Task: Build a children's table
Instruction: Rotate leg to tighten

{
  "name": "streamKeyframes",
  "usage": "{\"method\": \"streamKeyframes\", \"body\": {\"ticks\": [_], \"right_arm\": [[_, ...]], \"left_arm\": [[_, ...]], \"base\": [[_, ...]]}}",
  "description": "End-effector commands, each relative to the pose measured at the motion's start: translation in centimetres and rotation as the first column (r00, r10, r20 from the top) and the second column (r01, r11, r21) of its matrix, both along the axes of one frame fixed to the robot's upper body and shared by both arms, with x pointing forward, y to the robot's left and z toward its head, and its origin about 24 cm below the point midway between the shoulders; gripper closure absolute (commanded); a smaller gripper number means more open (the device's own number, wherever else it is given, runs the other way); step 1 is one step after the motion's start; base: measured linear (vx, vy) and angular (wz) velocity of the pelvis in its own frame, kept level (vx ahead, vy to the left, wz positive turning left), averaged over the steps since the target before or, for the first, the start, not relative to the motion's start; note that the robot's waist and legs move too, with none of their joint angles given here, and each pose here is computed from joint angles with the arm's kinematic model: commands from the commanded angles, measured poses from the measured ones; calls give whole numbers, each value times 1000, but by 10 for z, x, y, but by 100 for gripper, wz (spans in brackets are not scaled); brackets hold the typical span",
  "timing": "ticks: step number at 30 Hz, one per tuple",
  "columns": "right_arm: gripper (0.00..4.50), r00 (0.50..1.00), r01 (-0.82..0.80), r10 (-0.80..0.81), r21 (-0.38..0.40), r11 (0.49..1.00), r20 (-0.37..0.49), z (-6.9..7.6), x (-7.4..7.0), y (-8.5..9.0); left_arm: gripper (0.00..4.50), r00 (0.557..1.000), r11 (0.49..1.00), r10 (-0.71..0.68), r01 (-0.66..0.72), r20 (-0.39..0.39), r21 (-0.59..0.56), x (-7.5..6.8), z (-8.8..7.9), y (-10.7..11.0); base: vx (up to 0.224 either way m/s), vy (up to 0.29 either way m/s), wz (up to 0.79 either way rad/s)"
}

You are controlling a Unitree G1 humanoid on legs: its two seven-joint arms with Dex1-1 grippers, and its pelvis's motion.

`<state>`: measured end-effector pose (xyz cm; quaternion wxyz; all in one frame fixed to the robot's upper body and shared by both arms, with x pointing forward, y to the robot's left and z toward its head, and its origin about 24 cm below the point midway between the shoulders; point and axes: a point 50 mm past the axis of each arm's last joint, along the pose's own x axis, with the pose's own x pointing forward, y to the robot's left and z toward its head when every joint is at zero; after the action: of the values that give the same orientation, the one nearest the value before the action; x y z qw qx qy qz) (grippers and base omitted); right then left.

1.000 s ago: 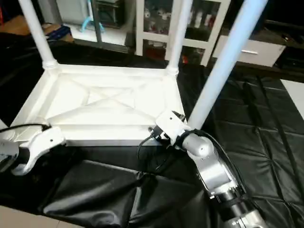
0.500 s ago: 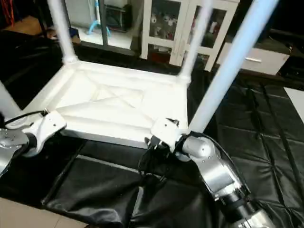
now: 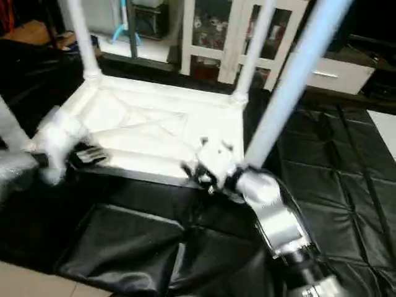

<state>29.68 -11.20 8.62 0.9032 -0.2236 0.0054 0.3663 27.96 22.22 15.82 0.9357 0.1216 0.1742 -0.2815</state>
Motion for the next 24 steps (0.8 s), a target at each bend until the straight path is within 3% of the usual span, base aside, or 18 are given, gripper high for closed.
{"method": "streamKeyframes", "body": {"ticks": [1,3,6,8,12,15,17,18,19,24], "right_arm": [[43,1000,23,-23,14,1000,4,-2,-2,-3],[43,1000,23,-23,26,999,6,-3,-3,-1],[43,1000,18,-18,74,997,4,-6,-8,8],[43,1000,21,-21,116,993,-7,-7,-11,11],[43,998,51,-43,219,974,-40,-8,-18,13],[43,995,78,-55,303,950,-83,-11,-29,11],[43,981,166,-110,401,901,-160,-14,-41,6],[43,974,194,-124,422,886,-187,-16,-44,4],[43,954,277,-194,436,856,-227,-20,-55,-5],[43,935,346,-264,456,820,-236,-26,-77,-18]], "left_arm": [[212,1000,993,6,-4,18,-115,-14,10,9],[202,999,990,10,-5,37,-143,-17,12,14],[182,997,986,21,-7,80,-168,-40,13,36],[158,993,987,50,-33,107,-160,-48,12,44],[123,982,979,98,-66,164,-194,-61,3,45],[111,935,957,262,-221,240,-187,-67,-5,54],[96,855,898,440,-407,275,-170,-71,-20,62],[81,845,885,465,-430,263,-181,-72,-26,61],[81,838,892,453,-420,305,-170,-73,-36,45],[81,820,883,467,-410,331,-230,-66,-52,18]], "base": [[0,0,0],[0,0,0],[0,0,0],[0,0,0],[0,0,0],[0,0,0],[0,0,0],[0,0,0],[0,0,0],[0,0,0]]}}
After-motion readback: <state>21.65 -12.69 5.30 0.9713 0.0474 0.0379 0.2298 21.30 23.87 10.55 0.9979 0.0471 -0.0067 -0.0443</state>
